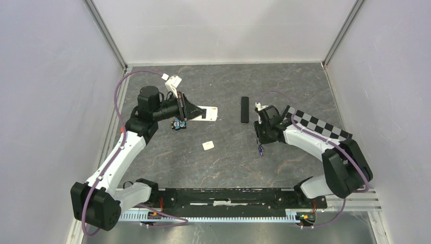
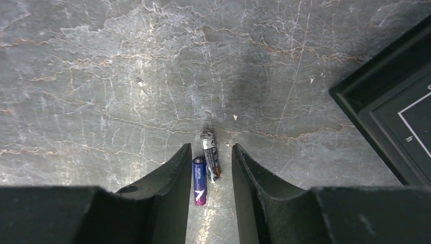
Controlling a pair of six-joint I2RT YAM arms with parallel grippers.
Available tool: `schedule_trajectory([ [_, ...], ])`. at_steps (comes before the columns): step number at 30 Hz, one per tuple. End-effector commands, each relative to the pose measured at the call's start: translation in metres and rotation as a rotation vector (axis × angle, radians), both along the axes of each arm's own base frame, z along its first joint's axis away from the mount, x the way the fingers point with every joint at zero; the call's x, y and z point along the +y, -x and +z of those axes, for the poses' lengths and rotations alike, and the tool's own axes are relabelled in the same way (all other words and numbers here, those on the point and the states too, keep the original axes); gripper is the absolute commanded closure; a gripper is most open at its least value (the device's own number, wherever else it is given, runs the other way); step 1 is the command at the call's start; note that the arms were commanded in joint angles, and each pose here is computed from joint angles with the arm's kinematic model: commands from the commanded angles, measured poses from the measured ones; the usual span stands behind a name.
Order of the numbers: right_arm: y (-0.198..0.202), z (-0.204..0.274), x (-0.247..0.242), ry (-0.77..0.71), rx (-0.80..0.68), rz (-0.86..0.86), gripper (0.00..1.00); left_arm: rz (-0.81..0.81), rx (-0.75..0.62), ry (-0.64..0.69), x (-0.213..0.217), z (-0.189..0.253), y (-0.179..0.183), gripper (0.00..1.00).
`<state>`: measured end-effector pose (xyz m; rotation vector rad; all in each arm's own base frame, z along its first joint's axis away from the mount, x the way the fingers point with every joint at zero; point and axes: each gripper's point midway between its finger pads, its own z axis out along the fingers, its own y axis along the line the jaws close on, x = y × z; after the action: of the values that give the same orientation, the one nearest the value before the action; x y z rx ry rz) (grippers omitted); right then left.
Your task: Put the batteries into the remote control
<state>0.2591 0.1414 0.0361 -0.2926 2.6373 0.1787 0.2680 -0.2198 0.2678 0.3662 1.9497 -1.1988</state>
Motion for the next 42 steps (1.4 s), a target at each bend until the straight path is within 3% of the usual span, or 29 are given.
schedule_trajectory([
  [1, -0.006, -0.004, 0.000, 0.020, 0.001, 0.010, 0.63, -0.015, -0.077, -0.002, 0.001, 0.009, 0.003, 0.98],
  [10, -0.001, -0.016, -0.002, 0.049, 0.049, 0.019, 0.70, -0.016, -0.075, -0.002, 0.002, 0.008, 0.005, 0.98],
  [14, -0.002, -0.020, -0.006, 0.072, 0.051, 0.001, 0.79, -0.015, -0.078, -0.001, 0.001, 0.009, 0.004, 0.98],
  [18, 0.001, -0.029, -0.008, 0.075, 0.065, -0.016, 0.81, -0.016, -0.085, 0.002, 0.001, 0.011, 0.002, 0.98],
  [21, 0.002, -0.032, -0.009, 0.074, 0.064, -0.031, 0.90, -0.013, -0.087, 0.010, 0.000, 0.013, 0.002, 0.98],
  [25, -0.012, -0.017, -0.005, 0.042, -0.015, -0.054, 0.96, -0.003, -0.073, 0.048, -0.002, 0.016, 0.001, 0.98],
  [30, -0.056, 0.058, 0.022, -0.142, -0.278, -0.086, 0.99, 0.032, -0.066, 0.160, -0.005, 0.029, -0.004, 0.98],
  [34, -0.082, 0.147, 0.057, -0.390, -0.483, -0.071, 1.00, 0.046, -0.060, 0.284, -0.009, 0.046, -0.005, 0.98],
  [42, -0.071, 0.317, 0.131, -0.874, -0.759, 0.107, 1.00, 0.037, -0.050, 0.463, -0.012, 0.079, -0.006, 0.98],
])
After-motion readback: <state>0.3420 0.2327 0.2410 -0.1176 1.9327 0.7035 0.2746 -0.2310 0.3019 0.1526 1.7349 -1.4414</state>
